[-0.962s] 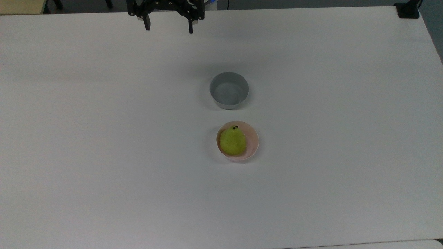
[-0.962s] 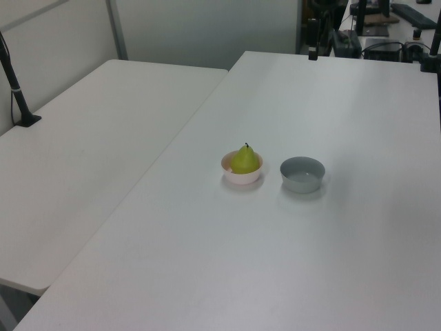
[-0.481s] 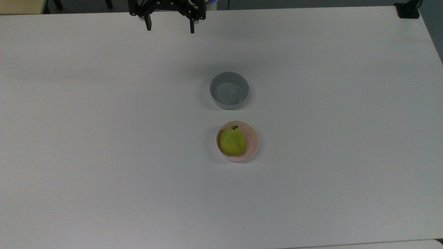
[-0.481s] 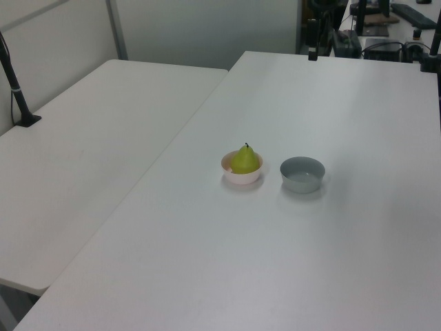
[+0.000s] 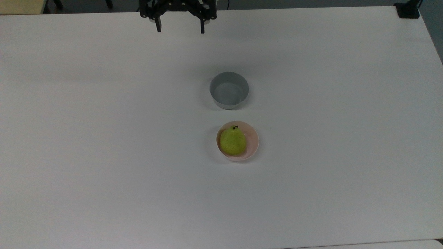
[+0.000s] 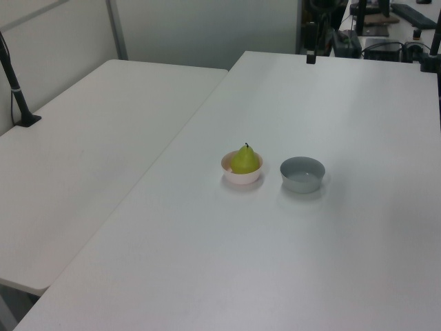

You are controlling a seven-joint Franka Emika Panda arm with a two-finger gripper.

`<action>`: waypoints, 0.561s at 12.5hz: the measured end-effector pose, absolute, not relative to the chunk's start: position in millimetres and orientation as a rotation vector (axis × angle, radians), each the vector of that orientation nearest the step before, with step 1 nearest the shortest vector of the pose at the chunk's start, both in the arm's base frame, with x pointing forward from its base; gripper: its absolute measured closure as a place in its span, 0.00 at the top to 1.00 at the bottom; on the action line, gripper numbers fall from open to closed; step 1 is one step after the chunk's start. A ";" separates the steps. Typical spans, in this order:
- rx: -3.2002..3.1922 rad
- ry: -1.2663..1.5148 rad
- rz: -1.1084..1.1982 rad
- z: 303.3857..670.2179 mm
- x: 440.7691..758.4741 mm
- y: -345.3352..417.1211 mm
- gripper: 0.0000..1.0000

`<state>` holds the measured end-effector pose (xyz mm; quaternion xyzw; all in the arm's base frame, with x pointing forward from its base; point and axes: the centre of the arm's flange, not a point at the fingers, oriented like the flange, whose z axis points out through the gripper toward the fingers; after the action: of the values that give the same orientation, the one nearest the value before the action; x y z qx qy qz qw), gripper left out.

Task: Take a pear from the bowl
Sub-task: 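Move the open gripper over the pink bowl and lower toward the pear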

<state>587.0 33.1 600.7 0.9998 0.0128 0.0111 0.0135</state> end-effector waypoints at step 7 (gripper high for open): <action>3.120 0.135 0.159 574.5 614.5 70.1 1.00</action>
<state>614.5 70.1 574.5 0.9978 0.0431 0.0507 0.0072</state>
